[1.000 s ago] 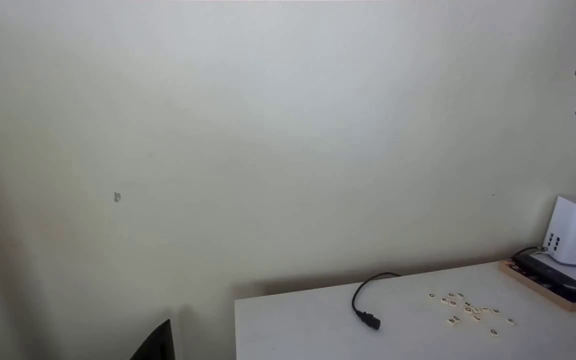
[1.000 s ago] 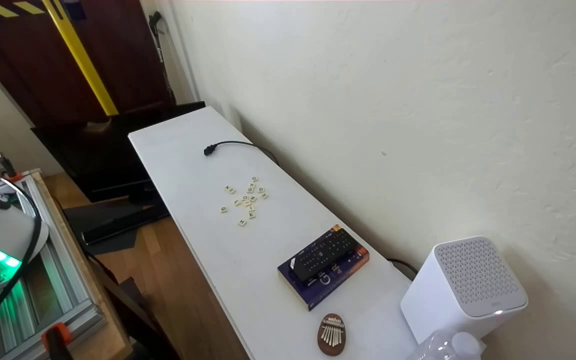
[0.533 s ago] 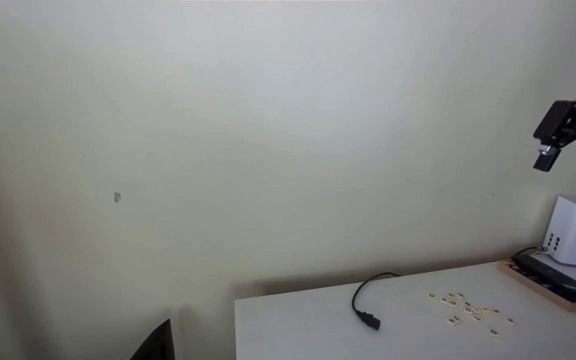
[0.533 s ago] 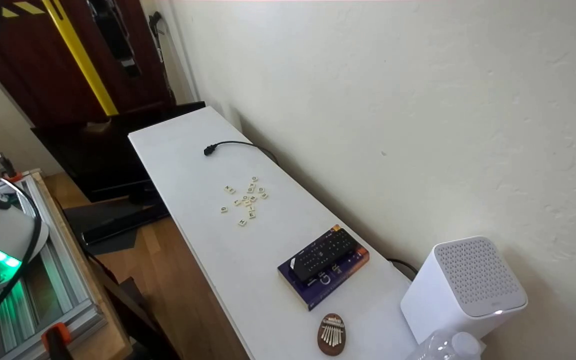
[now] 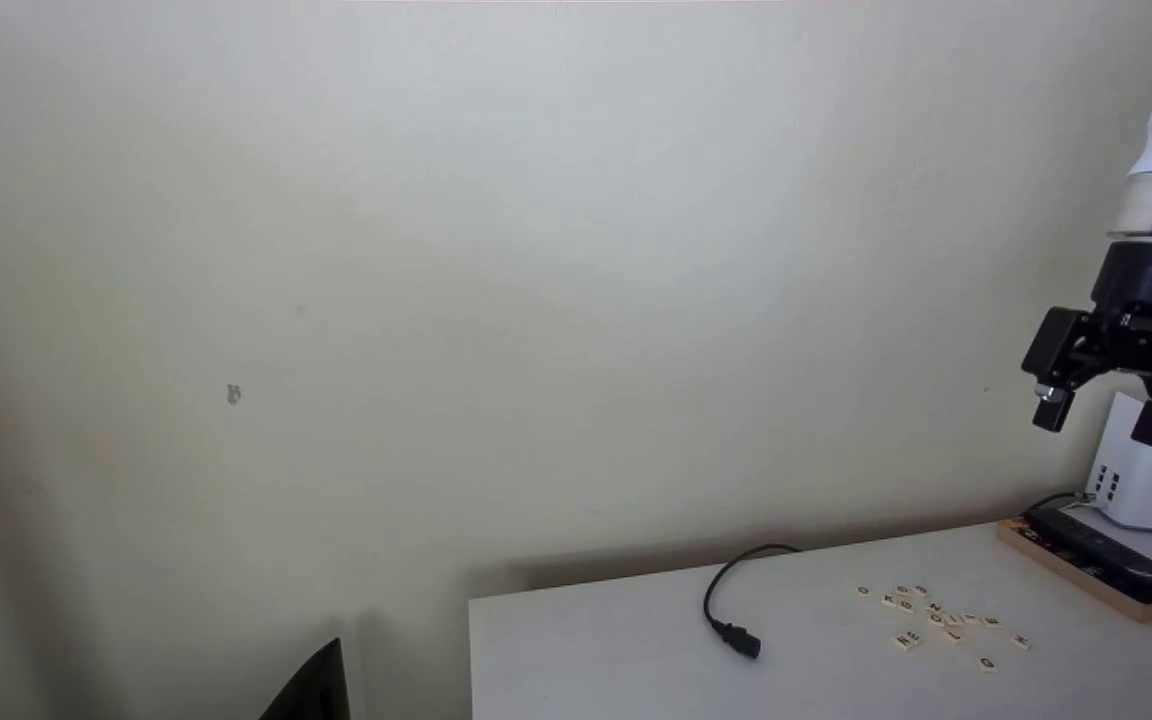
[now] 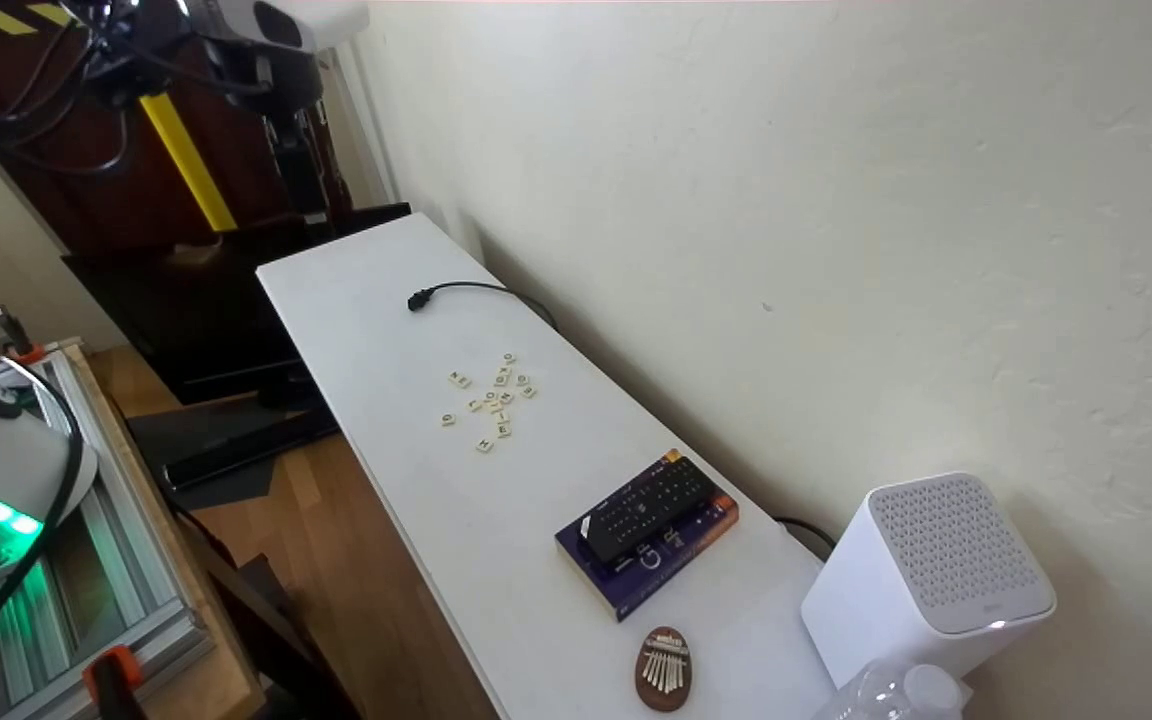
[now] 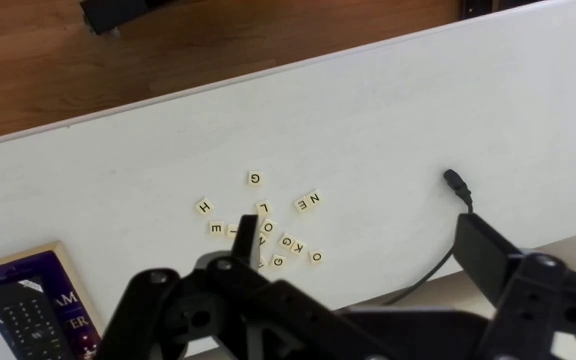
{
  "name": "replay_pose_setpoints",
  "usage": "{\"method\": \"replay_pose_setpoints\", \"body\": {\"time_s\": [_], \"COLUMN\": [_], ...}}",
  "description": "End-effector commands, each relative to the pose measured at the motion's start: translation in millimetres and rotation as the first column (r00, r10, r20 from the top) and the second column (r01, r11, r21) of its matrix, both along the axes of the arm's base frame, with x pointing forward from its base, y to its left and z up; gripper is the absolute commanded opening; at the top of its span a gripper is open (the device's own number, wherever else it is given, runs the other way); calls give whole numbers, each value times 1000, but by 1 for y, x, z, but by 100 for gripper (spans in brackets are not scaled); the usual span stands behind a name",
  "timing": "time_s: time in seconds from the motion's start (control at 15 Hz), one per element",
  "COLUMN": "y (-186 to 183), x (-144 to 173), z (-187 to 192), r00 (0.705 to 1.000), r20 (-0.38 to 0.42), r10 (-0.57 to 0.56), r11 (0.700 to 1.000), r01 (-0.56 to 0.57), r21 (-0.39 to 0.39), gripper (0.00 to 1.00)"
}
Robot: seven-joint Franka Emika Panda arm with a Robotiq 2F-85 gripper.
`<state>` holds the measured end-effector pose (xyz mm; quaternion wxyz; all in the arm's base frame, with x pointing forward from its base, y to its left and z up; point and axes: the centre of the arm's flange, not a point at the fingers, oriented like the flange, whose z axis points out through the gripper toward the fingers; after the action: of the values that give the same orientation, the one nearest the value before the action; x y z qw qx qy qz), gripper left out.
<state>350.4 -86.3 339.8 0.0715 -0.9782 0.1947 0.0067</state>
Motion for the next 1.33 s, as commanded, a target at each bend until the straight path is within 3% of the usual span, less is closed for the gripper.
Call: {"method": "replay_pose_setpoints", "body": {"time_s": [0.0,0.33,0.47,0.87,1.27], "y": [-1,4,8,27,39], "x": [0,0,13,51,65], "z": [-6,-17,-38,-97,-161], "r00": [1000,1000,999,997,988], "r20": [-17,-31,-30,3,-38], "r10": [0,4,-18,78,148], "r11": [1000,1000,999,990,976], "r01": [0,-5,17,-77,-153], "r21": [0,-22,-51,-119,-158], "gripper": [100,100,100,100,100]}}
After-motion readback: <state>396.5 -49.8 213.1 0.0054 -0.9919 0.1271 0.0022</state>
